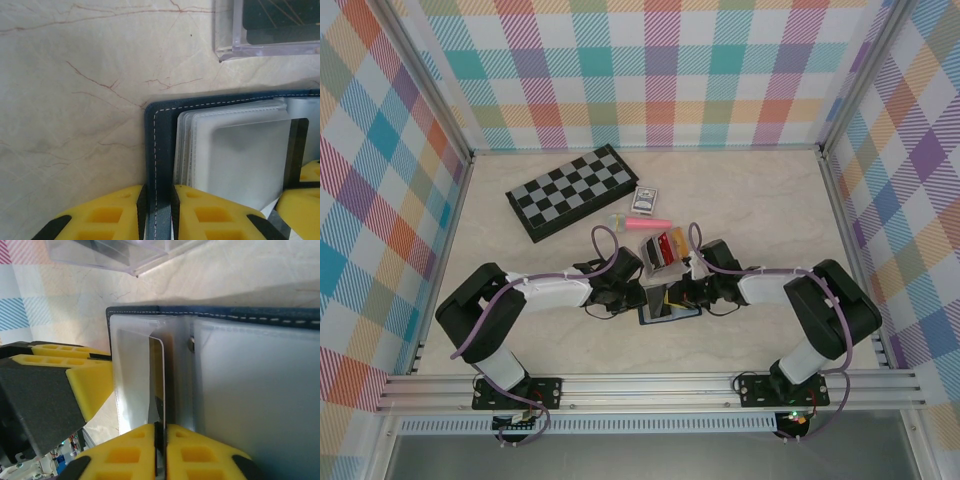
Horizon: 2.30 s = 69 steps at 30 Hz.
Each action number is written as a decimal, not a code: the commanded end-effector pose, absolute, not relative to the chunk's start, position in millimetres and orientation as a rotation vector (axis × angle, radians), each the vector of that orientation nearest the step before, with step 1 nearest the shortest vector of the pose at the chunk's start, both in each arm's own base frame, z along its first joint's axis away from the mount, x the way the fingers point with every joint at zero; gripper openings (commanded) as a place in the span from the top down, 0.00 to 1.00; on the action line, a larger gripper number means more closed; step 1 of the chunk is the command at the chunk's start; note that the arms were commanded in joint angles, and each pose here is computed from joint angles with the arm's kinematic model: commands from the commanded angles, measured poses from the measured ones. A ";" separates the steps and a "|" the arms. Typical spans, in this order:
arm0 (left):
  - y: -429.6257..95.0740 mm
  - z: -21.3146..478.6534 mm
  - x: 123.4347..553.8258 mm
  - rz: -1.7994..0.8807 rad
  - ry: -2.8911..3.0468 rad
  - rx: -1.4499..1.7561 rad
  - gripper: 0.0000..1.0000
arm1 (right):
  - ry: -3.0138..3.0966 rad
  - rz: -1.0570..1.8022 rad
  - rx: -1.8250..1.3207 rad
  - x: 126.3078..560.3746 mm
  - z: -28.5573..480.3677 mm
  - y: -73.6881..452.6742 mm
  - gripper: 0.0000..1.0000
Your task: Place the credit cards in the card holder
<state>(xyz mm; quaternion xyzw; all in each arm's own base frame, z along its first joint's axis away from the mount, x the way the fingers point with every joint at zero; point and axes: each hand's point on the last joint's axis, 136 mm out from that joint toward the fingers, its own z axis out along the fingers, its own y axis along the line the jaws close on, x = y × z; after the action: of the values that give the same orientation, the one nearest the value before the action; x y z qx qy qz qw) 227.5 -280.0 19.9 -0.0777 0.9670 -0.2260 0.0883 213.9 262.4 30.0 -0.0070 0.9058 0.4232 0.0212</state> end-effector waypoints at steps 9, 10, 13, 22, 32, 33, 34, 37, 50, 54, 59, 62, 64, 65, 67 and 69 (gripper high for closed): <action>-272.5 24.2 219.4 -0.632 2.863 -0.214 0.75 | 2.869 1.120 0.011 213.8 34.7 246.1 0.74; -273.0 24.6 219.7 -0.637 2.859 -0.214 0.74 | 2.872 1.130 0.010 213.7 34.5 247.4 0.75; -279.5 27.2 222.5 -0.675 2.849 -0.207 0.73 | 2.887 1.132 0.017 214.0 30.6 248.5 0.80; -294.1 22.3 223.3 -0.738 2.868 -0.182 0.76 | 2.884 1.205 0.026 217.2 30.5 260.2 0.90; -293.7 20.0 222.4 -0.734 2.875 -0.185 0.76 | 2.858 1.283 -0.009 214.7 40.6 269.6 0.90; -294.6 20.8 222.7 -0.738 2.873 -0.185 0.76 | 2.854 1.291 -0.015 214.6 42.6 270.8 0.90; -294.7 21.0 223.2 -0.738 2.871 -0.187 0.76 | 2.854 1.295 -0.018 214.8 43.5 271.4 0.90; -294.1 21.7 223.7 -0.734 2.869 -0.188 0.76 | 2.865 1.270 -0.017 215.3 42.4 269.7 0.89; -277.8 36.8 224.7 -0.702 2.813 -0.248 0.56 | 2.828 0.472 0.032 230.6 77.5 173.7 0.52; -286.8 37.4 227.7 -0.751 2.824 -0.251 0.47 | 2.903 0.347 0.002 227.2 67.4 163.4 0.41; -291.2 34.3 229.9 -0.760 2.844 -0.274 0.43 | 2.973 0.414 -0.041 224.4 52.0 178.8 0.38; -294.2 30.4 229.3 -0.782 2.853 -0.285 0.42 | 2.995 0.409 -0.064 225.7 45.8 184.7 0.38; -297.4 28.7 228.7 -0.801 2.860 -0.288 0.42 | 3.004 0.398 -0.082 227.5 42.6 188.0 0.37; -298.3 28.4 228.7 -0.807 2.861 -0.289 0.41 | 3.012 0.382 -0.086 228.2 40.6 188.0 0.37; -299.8 27.1 228.5 -0.813 2.865 -0.291 0.41 | 3.027 0.327 -0.107 229.2 36.3 186.9 0.37; -300.9 26.4 228.5 -0.819 2.868 -0.290 0.41 | 3.031 0.264 -0.121 229.8 32.9 184.4 0.38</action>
<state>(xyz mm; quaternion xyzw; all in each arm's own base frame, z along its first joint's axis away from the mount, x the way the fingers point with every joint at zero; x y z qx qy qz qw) 227.7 -288.6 29.3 -0.0974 0.9584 -0.2536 0.0877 229.6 186.7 33.1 -0.0227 0.9921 0.1120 0.0507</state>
